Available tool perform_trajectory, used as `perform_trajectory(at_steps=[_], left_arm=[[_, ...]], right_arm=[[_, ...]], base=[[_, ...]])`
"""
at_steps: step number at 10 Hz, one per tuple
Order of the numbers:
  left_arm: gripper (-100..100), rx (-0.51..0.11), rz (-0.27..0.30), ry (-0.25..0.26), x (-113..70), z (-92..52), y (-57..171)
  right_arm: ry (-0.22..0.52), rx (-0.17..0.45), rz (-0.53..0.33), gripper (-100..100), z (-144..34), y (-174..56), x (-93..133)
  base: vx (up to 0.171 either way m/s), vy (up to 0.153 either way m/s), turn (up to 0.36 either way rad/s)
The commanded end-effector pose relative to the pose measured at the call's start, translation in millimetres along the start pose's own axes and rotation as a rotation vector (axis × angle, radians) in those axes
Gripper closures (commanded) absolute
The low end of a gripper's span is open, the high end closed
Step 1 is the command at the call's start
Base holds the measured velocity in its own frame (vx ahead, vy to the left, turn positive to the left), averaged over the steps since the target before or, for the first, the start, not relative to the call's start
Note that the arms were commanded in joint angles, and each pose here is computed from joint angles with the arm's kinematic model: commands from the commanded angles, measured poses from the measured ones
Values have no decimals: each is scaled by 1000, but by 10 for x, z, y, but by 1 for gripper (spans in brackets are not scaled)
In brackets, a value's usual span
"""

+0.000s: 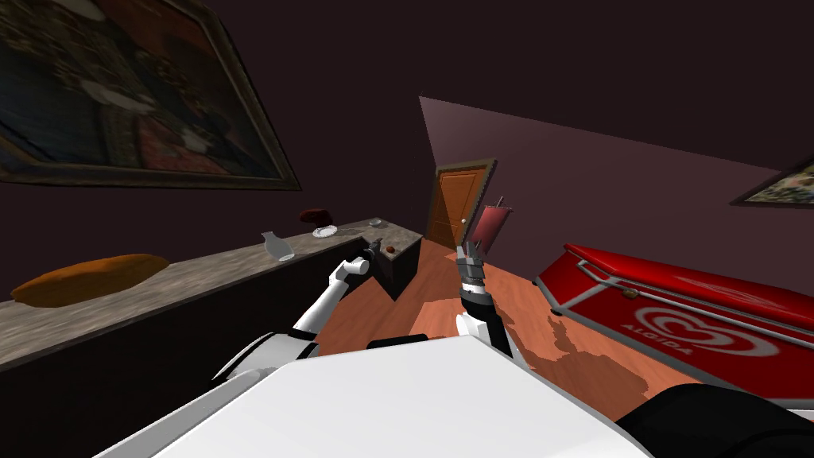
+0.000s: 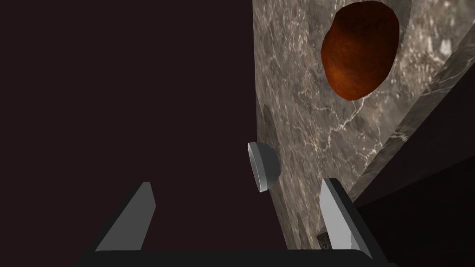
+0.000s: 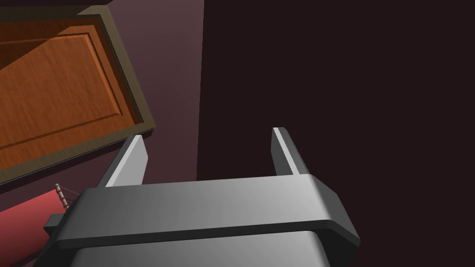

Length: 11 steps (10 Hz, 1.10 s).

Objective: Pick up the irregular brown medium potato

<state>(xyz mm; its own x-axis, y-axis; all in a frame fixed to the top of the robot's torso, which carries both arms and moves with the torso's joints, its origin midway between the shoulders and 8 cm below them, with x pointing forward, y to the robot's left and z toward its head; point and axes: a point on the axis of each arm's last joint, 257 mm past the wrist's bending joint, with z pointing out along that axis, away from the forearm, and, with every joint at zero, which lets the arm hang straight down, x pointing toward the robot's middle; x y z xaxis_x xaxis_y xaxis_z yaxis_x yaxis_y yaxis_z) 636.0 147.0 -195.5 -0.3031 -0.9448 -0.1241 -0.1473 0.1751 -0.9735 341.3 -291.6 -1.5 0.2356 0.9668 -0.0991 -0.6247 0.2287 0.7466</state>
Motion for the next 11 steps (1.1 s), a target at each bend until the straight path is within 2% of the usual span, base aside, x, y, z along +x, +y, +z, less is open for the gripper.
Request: perform_trajectory(at_steps=[1,4,7,8,10,11], left_arm=[[-100,-45,1,11,5,60,98],[-100,-132,8,51,90,210,164],[-100,-209,8,64,89,294,329],[-100,-242,14,82,126,346,304],[-100,-303,11,91,116,379,438],[-100,-310,11,92,118,374,459]], right_arm=[[0,0,0,0,0,0,0],[0,0,0,0,0,0,0],[0,0,0,0,0,0,0],[0,0,0,0,0,0,0],[0,0,0,0,0,0,0],[0,0,0,0,0,0,0]], base=[[-1,33,-43],[-4,29,-58],[2,26,-47],[10,27,-71],[12,22,-47],[11,19,-33]])
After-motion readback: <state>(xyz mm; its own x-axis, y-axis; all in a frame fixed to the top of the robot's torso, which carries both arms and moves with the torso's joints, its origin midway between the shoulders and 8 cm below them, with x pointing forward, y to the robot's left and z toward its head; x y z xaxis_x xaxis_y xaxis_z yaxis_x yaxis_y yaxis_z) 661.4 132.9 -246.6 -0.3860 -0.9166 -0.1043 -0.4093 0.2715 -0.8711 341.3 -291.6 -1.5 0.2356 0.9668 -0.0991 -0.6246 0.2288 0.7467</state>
